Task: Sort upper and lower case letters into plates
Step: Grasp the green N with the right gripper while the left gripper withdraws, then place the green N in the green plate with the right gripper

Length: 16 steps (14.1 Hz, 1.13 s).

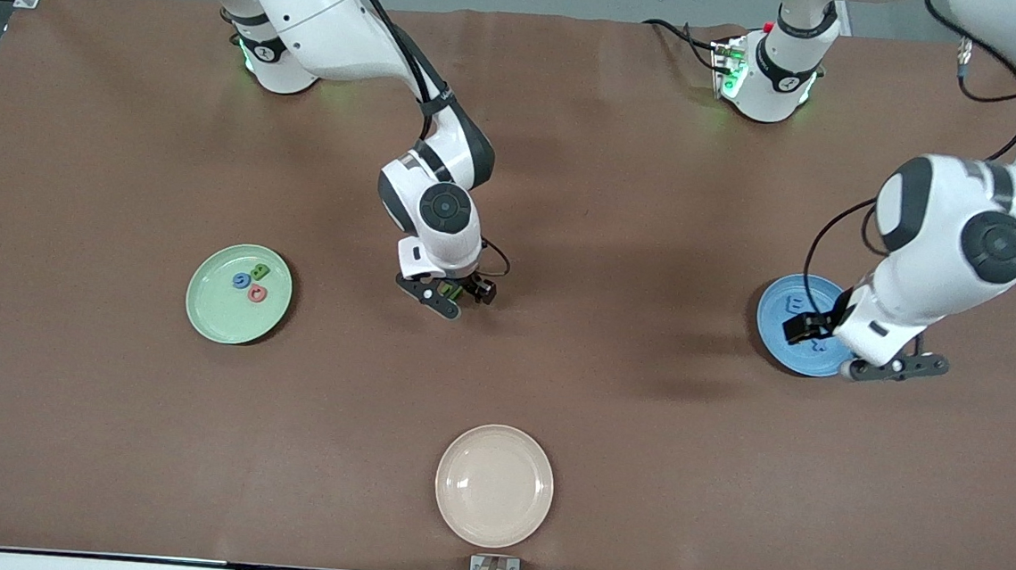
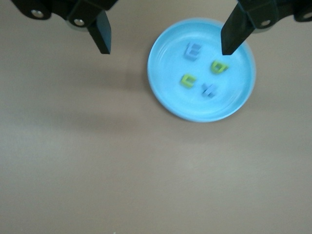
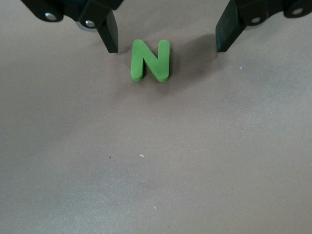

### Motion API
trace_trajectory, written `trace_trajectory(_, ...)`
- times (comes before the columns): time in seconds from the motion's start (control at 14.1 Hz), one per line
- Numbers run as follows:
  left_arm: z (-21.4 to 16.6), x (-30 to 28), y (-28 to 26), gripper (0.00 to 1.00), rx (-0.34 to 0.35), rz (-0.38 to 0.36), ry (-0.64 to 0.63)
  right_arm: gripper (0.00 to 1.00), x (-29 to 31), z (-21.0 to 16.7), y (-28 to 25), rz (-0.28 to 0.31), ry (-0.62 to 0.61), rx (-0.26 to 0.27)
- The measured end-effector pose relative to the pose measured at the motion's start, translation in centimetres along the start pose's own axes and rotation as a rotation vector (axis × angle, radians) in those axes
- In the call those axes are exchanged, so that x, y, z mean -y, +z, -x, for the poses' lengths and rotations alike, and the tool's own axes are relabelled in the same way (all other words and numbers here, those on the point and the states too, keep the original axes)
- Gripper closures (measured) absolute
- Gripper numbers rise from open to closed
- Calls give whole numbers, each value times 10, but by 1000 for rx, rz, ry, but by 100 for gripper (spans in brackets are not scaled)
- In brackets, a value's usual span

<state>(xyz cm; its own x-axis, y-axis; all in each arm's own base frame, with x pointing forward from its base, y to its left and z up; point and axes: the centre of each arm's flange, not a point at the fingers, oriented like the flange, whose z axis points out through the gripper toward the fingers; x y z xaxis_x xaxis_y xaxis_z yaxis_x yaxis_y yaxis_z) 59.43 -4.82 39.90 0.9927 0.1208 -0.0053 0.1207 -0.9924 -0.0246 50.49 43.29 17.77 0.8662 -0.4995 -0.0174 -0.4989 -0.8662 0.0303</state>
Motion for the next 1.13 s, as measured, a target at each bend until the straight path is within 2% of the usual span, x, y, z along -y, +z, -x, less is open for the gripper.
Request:
trace_trajectory(0.28,21,32,-67,0,-31,-4,13,15,-1,0,1,8,-36,2)
trace_trajectory(0.57,33,31,-102,0,-80,1,23,20,-6,0,3,14,-54,4)
trace_trajectory(0.71,39,27,-121,0,-58,11,23,31,-6,0,1,10,-55,2)
trace_trajectory(0.78,42,28,-134,0,-50,26,19,31,-6,-1,1,12,-54,2)
trace_trajectory(0.92,43,33,-167,0,-56,42,21,49,-6,-2,-1,10,-52,0)
trace_trajectory(0.99,44,35,-183,0,-64,44,21,63,-7,-3,-2,9,-50,0)
trace_trajectory(1.06,44,36,-196,0,-75,46,25,67,-9,-5,-5,18,-47,3)
trace_trajectory(1.13,44,37,-205,0,-85,47,31,67,-11,-7,-4,28,-42,6)
